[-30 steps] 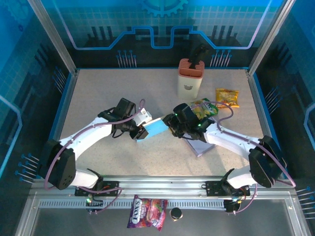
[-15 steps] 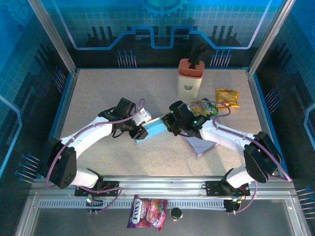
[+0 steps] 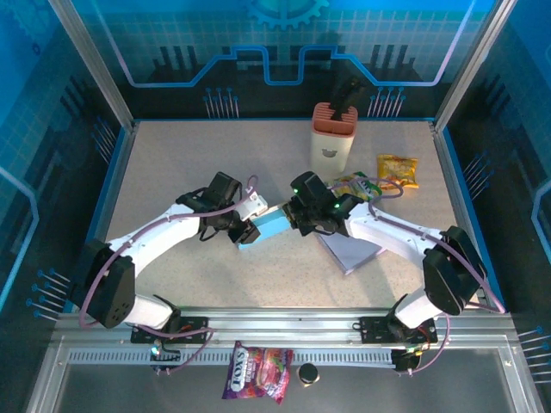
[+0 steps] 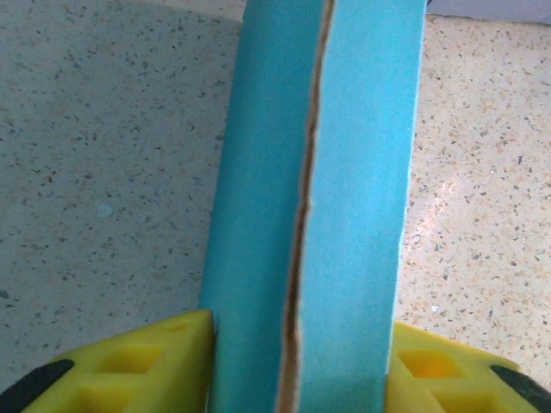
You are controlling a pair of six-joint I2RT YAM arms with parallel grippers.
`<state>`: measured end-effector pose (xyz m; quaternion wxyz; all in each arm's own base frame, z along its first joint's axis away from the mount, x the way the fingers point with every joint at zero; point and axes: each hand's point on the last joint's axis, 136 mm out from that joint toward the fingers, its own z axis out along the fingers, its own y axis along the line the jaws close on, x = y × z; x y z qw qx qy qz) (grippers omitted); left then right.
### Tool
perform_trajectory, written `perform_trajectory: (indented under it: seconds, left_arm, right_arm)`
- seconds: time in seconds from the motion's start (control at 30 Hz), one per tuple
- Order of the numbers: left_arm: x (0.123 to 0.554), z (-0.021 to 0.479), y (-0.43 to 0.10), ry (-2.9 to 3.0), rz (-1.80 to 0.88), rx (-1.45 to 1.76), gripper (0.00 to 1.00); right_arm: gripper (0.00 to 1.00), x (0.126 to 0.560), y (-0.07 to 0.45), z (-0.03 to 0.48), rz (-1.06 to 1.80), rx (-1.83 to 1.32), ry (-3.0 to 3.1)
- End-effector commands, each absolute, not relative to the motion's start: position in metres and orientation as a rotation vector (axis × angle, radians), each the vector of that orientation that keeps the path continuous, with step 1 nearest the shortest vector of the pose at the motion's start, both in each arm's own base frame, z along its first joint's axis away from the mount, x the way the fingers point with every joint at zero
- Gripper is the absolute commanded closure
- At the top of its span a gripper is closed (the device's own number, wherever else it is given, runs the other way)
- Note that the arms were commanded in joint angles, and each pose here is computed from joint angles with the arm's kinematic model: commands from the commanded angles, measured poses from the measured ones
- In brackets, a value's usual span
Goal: Fold the paper box
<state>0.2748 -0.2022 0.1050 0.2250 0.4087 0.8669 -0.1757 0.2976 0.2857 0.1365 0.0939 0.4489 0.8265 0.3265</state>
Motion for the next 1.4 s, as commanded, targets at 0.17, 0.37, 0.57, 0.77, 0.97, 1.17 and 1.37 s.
perform_trajectory:
  seconds: [0.17, 0.37, 0.57, 0.77, 0.97, 1.17, 1.37]
  left_arm:
    - [0.276, 0.115, -0.210, 2.341, -0.575, 1.153, 0.63]
    - [0.267, 0.118, -0.211, 2.322, -0.628, 1.202, 0.62]
    - [0.262, 0.119, -0.210, 2.317, -0.639, 1.234, 0.63]
    - [0.257, 0.121, -0.208, 2.306, -0.641, 1.262, 0.63]
    - [0.255, 0.120, -0.209, 2.308, -0.644, 1.266, 0.63]
    - [0.256, 0.120, -0.209, 2.312, -0.643, 1.269, 0.63]
    - [0.257, 0.120, -0.208, 2.315, -0.639, 1.266, 0.63]
  right_arm:
    - [0.63, 0.292, 0.279, 0.145, 0.963, 0.841, 2.642]
    - [0.58, 0.299, 0.245, 0.201, 0.971, -0.112, 2.563]
    - [0.55, 0.301, 0.215, 0.202, 0.854, -0.477, 2.501]
    - [0.57, 0.306, 0.216, 0.193, 0.781, -0.750, 2.450]
    - [0.56, 0.314, 0.222, 0.179, 0.732, -0.967, 2.426]
    - [0.53, 0.324, 0.235, 0.178, 0.782, -1.021, 2.427]
    - [0.53, 0.322, 0.241, 0.168, 0.790, -1.070, 2.490]
